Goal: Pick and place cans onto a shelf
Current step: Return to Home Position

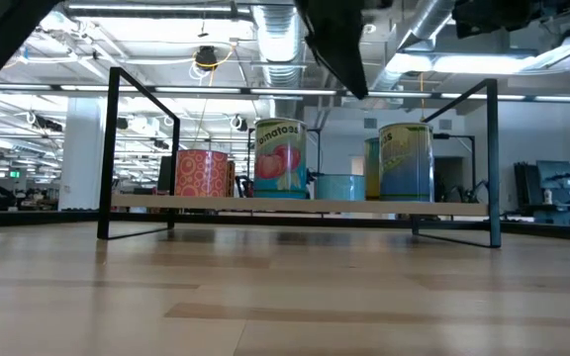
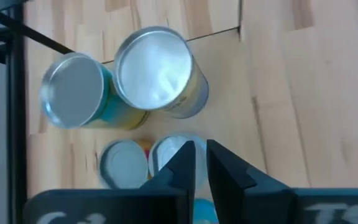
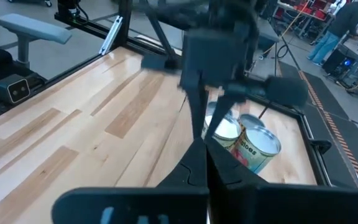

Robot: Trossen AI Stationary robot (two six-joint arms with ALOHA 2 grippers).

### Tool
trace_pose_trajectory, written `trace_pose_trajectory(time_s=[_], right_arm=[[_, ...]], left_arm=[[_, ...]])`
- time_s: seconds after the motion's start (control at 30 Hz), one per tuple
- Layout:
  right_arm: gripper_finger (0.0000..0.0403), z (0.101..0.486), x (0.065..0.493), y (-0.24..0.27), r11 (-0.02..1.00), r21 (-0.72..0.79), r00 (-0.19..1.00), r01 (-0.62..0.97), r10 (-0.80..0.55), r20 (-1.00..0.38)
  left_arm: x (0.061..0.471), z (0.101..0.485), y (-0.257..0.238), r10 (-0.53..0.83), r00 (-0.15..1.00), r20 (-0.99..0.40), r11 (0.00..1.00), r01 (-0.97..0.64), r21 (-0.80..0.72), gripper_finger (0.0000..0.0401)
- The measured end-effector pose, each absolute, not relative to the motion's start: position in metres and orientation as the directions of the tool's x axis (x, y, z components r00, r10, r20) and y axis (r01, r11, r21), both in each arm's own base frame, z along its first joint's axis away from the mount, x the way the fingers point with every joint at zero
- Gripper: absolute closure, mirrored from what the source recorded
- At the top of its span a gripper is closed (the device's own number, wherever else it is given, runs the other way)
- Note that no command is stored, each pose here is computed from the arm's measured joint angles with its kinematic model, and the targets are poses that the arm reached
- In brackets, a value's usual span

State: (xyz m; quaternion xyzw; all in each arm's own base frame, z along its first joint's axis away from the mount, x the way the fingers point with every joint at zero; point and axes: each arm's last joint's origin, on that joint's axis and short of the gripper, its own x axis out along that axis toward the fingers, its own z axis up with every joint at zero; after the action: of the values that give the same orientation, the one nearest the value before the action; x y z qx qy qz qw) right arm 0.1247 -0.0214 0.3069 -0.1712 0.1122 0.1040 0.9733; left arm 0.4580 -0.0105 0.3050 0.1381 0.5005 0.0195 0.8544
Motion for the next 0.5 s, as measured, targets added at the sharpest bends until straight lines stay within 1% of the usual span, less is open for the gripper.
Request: trace_pose_trajectory(time_s=[0.17,0.3,0.37,0.5], right_arm=[[0.04,0.307,0.125,-0.024,0.93,-0.307,0.96,-0.201,0.124,-0.252],[0.0399,0.308,0.125,-0.026,0.939,-0.297,0.964,-0.173,0.099,-0.247],[0.04,0.31,0.125,-0.027,0.944,-0.289,0.969,-0.158,0.092,-0.23],[0.04,0.313,0.125,-0.029,0.945,-0.299,0.978,-0.133,0.077,-0.193]], left_arm=[[0.428,0.331,-0.015,0.162,0.55,-0.82,0.962,0.096,0.255,0.0396],[0.393,0.348,-0.014,0.13,0.645,-0.753,0.97,0.075,0.232,0.0398],[0.372,0.352,-0.013,0.124,0.704,-0.699,0.972,0.054,0.227,0.0397],[0.327,0.347,-0.01,0.117,0.795,-0.596,0.976,0.021,0.219,0.0397]])
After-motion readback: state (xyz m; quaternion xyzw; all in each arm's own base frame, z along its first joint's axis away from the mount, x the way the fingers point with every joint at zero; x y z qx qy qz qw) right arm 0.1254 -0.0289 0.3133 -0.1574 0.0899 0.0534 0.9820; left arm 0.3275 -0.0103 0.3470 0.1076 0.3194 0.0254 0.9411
